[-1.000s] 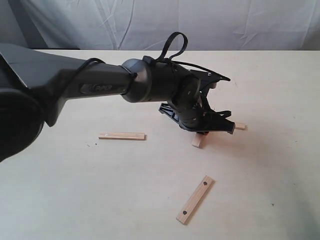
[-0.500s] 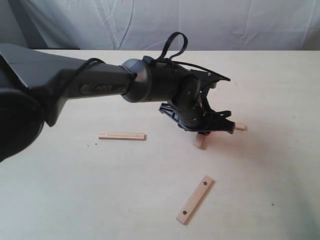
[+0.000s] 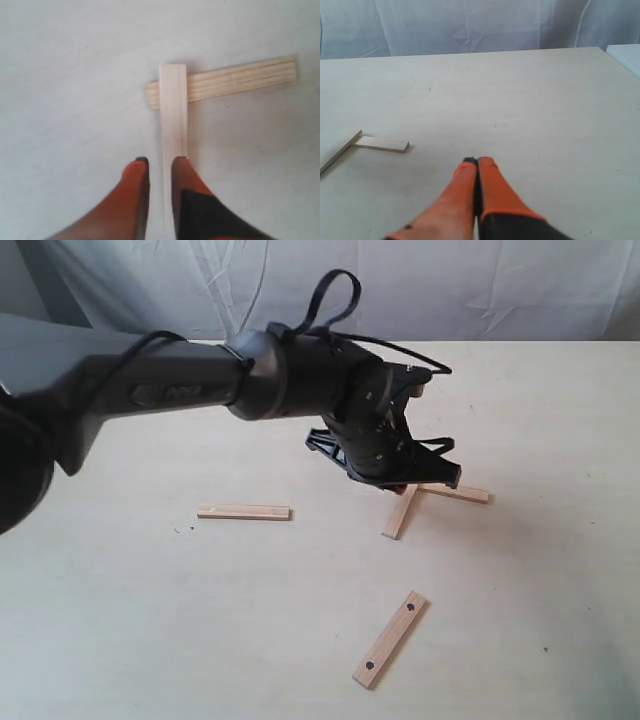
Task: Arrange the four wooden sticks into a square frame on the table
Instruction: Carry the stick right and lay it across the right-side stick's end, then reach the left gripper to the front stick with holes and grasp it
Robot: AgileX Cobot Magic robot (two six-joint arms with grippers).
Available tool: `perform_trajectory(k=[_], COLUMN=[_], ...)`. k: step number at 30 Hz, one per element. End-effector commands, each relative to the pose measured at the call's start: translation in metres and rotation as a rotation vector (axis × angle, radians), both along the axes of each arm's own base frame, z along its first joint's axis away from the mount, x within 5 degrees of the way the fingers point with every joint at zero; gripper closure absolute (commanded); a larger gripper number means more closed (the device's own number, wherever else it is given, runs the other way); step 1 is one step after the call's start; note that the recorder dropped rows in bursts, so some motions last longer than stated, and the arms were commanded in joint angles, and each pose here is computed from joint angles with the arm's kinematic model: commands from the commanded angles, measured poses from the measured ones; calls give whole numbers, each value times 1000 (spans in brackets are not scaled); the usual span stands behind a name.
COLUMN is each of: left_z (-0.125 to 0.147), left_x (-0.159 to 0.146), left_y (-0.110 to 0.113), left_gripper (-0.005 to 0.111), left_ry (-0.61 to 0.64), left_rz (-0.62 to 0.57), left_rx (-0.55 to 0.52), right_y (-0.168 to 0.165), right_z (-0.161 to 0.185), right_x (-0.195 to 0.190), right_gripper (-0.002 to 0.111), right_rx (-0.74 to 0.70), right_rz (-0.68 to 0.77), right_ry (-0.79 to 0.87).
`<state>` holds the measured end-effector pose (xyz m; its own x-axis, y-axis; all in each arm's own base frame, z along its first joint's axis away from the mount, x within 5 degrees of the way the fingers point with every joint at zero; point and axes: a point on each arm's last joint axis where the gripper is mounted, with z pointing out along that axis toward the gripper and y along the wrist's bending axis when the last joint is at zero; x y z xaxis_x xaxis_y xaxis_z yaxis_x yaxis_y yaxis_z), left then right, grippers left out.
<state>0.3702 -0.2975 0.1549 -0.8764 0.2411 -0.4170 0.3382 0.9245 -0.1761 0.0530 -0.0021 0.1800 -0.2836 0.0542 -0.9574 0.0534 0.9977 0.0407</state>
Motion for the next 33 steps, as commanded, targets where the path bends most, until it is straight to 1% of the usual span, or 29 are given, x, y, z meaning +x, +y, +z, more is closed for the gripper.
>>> perform_trajectory(k=[1,4,9,12,16,22,30,33], left_z=[30,43,68,84,102,116,125,123], left_x=[0,-4,-13,-22,-42,-73,-111,-124], left_y=[13,19,35,46,60,83,111,120], left_gripper=[107,107,107,107,107,107,107,107], left_ry=[-25,-19,-38,-62,-86,-116,-142,-131], left_rz=[-48,-72,-102,-108,-151,-152,-151,-151], left_rx=[26,60,171,198,205,184,160,161], right_y=[0,0,0,0,0,0,1,1], right_z=[0,0,1,1,1,1,0,0], right_x=[0,0,0,0,0,0,0,0], right_gripper=[108,108,108,108,108,108,108,108], right_rx=[-2,-2,8,14,14,14,24,24], right_rz=[-1,-1,0,0,0,0,1,1], right_ry=[-12,-12,-15,-15,-15,-15,-13,-13])
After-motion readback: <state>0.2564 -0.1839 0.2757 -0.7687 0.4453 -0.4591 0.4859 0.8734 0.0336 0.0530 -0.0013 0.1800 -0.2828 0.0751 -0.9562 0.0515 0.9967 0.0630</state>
